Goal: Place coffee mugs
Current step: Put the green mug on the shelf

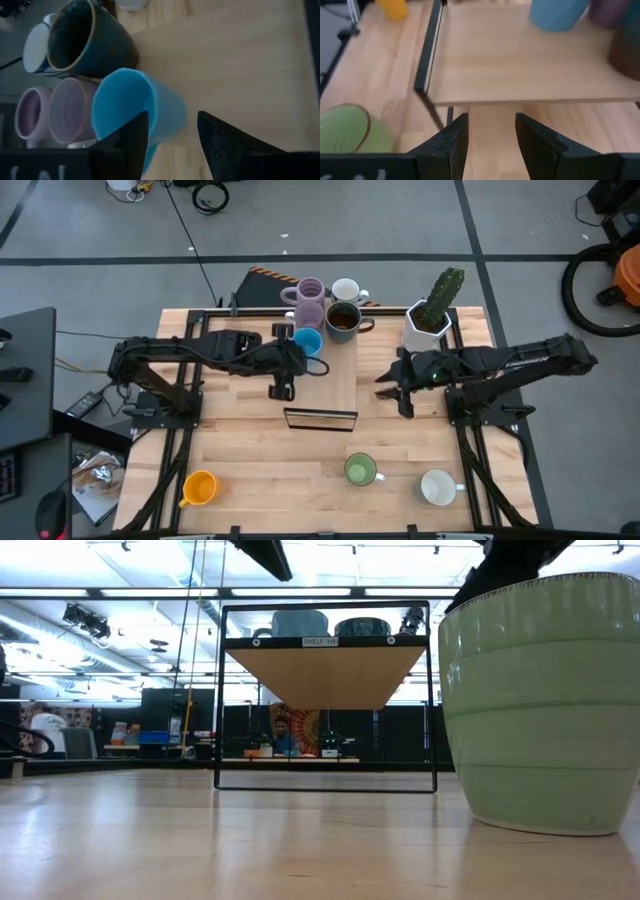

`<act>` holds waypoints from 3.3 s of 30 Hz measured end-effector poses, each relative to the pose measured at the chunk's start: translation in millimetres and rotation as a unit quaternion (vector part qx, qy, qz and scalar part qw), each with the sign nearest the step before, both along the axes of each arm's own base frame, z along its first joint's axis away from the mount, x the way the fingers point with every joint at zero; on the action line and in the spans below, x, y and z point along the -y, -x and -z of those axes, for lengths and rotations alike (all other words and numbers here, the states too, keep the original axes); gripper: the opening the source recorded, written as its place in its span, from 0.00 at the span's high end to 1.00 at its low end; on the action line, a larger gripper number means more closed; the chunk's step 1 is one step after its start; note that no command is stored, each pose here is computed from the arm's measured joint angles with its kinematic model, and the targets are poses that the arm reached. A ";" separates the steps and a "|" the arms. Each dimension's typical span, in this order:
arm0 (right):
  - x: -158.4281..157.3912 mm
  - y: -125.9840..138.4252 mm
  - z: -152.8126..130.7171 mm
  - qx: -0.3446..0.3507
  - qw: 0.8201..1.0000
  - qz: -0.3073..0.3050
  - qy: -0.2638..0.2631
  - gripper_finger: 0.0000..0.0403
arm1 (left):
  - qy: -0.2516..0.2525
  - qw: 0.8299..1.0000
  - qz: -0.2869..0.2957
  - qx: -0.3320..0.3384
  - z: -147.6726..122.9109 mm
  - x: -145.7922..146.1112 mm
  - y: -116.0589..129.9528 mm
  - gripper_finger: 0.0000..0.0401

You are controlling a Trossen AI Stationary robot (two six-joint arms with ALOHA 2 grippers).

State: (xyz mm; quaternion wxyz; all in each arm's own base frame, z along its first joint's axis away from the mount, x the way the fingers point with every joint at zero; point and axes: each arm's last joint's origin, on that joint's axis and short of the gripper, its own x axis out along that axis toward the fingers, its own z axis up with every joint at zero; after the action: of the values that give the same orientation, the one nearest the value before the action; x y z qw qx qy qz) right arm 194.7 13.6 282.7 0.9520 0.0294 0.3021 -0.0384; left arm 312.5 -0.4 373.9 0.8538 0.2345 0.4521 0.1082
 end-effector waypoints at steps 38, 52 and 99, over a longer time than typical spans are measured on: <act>-178.6 -47.9 46.8 -0.276 0.950 0.044 -0.136 0.48 | 0.213 0.949 -0.095 0.212 97.6 21.4 100.0 0.56; -201.2 -64.8 88.6 -0.302 0.938 0.083 -0.147 0.41 | 0.228 0.942 -0.083 0.229 101.5 34.9 101.7 0.56; -136.9 -46.4 -20.4 -0.160 0.984 -0.074 -0.038 0.83 | 0.224 0.942 -0.077 0.237 95.6 34.0 99.9 0.56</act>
State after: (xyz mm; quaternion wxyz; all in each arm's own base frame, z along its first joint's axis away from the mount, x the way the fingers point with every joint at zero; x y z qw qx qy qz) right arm 241.1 150.6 303.1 0.8900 0.0366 0.4528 0.0398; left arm 212.5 -34.4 278.3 0.9558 -0.0307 0.2659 0.1218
